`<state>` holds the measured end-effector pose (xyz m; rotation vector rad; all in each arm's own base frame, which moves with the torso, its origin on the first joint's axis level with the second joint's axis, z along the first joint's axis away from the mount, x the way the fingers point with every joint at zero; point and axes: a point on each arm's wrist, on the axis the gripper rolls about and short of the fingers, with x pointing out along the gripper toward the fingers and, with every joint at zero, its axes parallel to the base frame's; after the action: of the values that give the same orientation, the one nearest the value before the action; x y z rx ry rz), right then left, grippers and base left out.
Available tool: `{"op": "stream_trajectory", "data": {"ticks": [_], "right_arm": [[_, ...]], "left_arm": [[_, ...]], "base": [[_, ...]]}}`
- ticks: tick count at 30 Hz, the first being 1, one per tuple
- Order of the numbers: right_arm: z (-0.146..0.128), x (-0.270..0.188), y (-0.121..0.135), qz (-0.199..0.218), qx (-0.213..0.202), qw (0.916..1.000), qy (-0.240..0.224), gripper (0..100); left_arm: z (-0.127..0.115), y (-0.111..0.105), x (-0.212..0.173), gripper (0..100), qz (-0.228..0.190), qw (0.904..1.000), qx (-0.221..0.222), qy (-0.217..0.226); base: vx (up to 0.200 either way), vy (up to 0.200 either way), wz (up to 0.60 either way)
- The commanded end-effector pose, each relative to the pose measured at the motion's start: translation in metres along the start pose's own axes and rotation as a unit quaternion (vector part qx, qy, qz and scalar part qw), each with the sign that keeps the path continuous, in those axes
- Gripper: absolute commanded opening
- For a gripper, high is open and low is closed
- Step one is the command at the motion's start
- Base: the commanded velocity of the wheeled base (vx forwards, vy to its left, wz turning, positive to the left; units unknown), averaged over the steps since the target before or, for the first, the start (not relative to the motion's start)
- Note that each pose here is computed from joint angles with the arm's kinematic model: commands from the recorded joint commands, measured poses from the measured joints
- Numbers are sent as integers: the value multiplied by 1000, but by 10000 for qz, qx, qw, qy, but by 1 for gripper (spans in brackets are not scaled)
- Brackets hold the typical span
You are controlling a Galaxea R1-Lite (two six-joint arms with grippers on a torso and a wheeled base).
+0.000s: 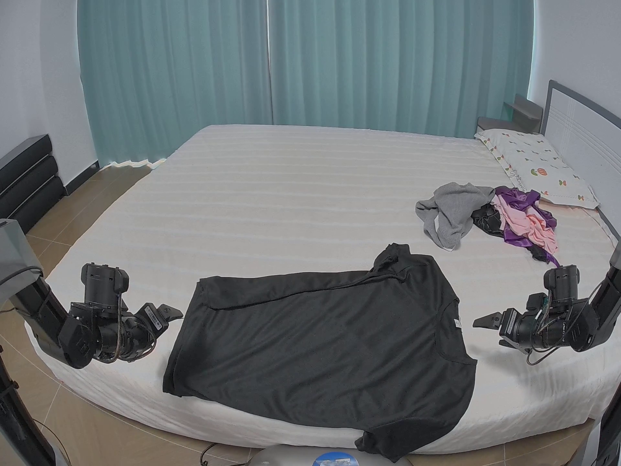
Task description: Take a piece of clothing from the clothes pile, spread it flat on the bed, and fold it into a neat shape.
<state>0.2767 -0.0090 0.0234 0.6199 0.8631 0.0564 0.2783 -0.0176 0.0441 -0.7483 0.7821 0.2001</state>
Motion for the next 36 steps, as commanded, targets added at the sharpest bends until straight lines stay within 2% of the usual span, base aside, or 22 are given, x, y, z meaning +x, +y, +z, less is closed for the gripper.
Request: {"op": "stream_trajectory", "data": {"ticks": [1, 5, 15, 22, 29, 36], "right_arm": [[-3, 2, -1, -20, 14, 10000, 57, 100], [-3, 2, -1, -20, 14, 10000, 57, 100], [-3, 1, -2, -27, 19, 10000, 69, 100], [-4, 2, 0, -16, 11, 10000, 82, 100], [-4, 1, 0, -13, 9, 10000, 75, 100], [-4, 1, 0, -13, 9, 10000, 75, 100]], "left_arm": [[2, -1, 2, 100, -30, 10000, -20, -10], [3, -2, 0, 100, -97, 9999, -31, 24], [2, -2, 2, 100, -128, 9999, -48, 45], [6, -10, 3, 100, -240, 9984, -508, 12], [-2, -19, 2, 100, -356, 9985, -392, 102], [0, -31, 9, 100, -566, 9978, -303, 155]], "base": [[0, 200, 0], [0, 200, 0], [0, 0, 0], [57, 0, 0], [200, 0, 0], [0, 0, 0]]}}
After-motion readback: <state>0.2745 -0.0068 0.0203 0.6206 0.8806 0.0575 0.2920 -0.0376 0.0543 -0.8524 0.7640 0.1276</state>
